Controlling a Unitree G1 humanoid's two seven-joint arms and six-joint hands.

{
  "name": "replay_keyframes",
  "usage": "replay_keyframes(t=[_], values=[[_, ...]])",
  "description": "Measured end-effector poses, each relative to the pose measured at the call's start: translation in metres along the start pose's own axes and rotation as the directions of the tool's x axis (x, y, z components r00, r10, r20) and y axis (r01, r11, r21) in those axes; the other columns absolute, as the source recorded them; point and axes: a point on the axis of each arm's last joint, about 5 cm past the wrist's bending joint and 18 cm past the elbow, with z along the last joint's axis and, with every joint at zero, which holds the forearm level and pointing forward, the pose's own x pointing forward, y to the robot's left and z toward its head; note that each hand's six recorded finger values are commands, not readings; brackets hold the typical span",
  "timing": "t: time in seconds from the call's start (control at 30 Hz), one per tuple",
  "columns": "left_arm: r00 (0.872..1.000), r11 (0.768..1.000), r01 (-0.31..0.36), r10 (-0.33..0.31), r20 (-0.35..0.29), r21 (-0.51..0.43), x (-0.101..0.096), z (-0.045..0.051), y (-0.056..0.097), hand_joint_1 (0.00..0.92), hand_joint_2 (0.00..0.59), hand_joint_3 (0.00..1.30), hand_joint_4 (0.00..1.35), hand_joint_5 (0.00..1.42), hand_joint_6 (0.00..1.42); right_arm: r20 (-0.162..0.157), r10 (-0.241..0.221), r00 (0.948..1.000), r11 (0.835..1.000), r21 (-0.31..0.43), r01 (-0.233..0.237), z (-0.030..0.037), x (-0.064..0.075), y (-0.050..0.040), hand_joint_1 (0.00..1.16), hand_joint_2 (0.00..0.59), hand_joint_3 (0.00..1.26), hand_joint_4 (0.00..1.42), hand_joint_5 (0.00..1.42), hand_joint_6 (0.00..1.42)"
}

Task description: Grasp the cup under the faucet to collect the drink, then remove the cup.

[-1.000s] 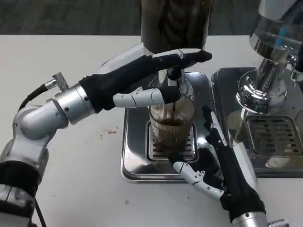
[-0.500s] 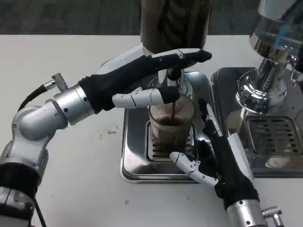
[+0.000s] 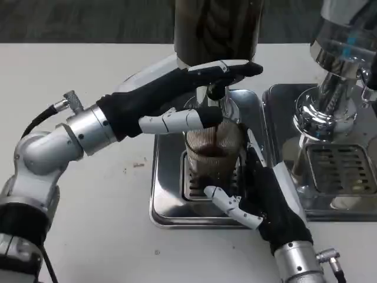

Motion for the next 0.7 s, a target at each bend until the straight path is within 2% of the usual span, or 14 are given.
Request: replay_keyframes(t=[0.43,0.7], values=[[1.0,1.0,-0.005,0.005,0.004,-0.013,-0.002,0.0001,-0.002,0.0,0.076,0.18,0.1,0.06,0.0,0.007,0.024,0.9997,1.0,-0.013,-0.024,0.0002,0.012,0.0007,0.56,0.235,0.0,0.0,0.01,0.07],[0.999,0.994,-0.036,0.037,0.005,-0.1,-0.006,-0.0025,0.001,0.0,0.077,0.19,0.11,0.08,0.0,0.011,0.032,0.9994,0.999,-0.015,-0.032,0.0,0.015,0.0011,0.56,0.235,0.0,0.0,0.01,0.05]])
